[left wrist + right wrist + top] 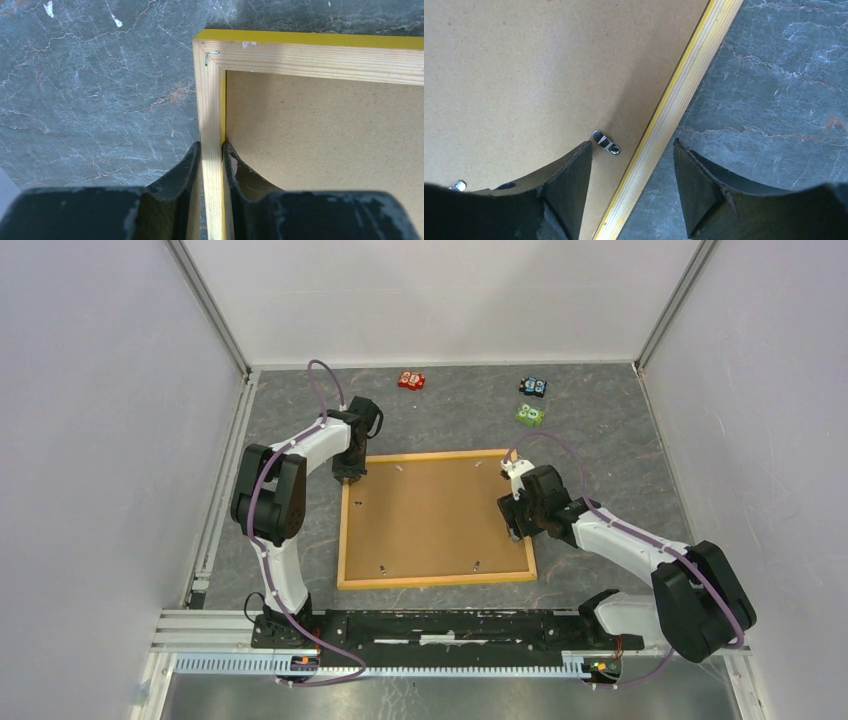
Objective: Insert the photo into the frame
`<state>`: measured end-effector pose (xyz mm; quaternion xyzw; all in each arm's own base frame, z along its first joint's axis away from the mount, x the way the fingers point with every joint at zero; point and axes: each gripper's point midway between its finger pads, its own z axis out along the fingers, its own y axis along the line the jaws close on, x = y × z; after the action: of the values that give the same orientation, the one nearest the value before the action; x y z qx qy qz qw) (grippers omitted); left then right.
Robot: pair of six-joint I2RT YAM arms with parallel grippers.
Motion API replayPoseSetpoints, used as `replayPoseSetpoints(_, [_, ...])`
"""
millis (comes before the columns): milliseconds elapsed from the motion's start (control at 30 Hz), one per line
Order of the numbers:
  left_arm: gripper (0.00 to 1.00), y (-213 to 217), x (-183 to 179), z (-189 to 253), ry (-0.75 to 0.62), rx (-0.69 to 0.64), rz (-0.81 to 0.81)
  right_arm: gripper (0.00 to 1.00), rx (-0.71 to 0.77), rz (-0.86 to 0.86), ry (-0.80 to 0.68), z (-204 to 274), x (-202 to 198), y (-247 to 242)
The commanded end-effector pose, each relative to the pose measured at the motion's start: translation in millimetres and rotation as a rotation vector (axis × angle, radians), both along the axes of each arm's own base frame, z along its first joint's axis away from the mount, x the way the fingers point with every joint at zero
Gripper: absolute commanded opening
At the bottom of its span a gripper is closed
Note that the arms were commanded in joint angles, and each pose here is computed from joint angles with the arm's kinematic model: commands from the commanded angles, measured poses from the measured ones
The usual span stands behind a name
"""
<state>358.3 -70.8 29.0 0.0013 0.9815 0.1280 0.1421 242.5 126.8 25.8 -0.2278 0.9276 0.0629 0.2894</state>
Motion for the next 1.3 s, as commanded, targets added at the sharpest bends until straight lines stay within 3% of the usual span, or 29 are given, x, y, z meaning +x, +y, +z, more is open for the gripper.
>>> replayPoseSetpoints(0, [0.03,-7,-5,5,0.014,-0.034,-0.02,0.64,-0.002,-0.06,-0.047,-3,10,-3])
replayPoseSetpoints(433, [0.02,-10,-7,8,0.012,-0.051,-0.022,0.37,-0.039,-0.166,0.0,-10,-3,-15])
replayPoseSetpoints(600, [0.02,-11,-8,8,0.013,-0.058,-0.021,0.22,-0.03,-0.185,0.025,-10,-12,-14])
replayPoseSetpoints(700, [0.02,-11,-8,8,0.012,-0.059,-0.019,0.01,-0.042,-0.185,0.031,-10,-14,-14])
replayPoseSetpoints(733, [0.02,-11,-8,8,0.012,-0.059,-0.018,0.0,-0.05,-0.182,0.029,-10,-14,-15])
replayPoseSetpoints(900, [0.02,-11,-9,8,0.013,-0.06,-0.018,0.0,-0.077,-0.164,0.001,-1,-7,-17])
replayPoseSetpoints(933, [0.02,-11,-9,8,0.012,-0.061,-0.017,0.05,-0.084,-0.179,-0.011,4,-3,-18])
replayPoseSetpoints(1000, [0.02,-11,-9,9,0.009,-0.061,-0.017,0.35,-0.084,-0.213,-0.025,12,1,-20])
replayPoseSetpoints(1033, [0.02,-11,-9,9,0.009,-0.061,-0.017,0.44,-0.077,-0.23,-0.025,15,2,-19])
replayPoseSetpoints(1133, [0.02,-12,-9,9,0.009,-0.065,-0.017,0.53,-0.027,-0.283,-0.003,16,0,-14])
replayPoseSetpoints(1267, [0.02,-12,-8,9,0.009,-0.065,-0.016,0.56,0.049,-0.351,-0.021,18,3,-8])
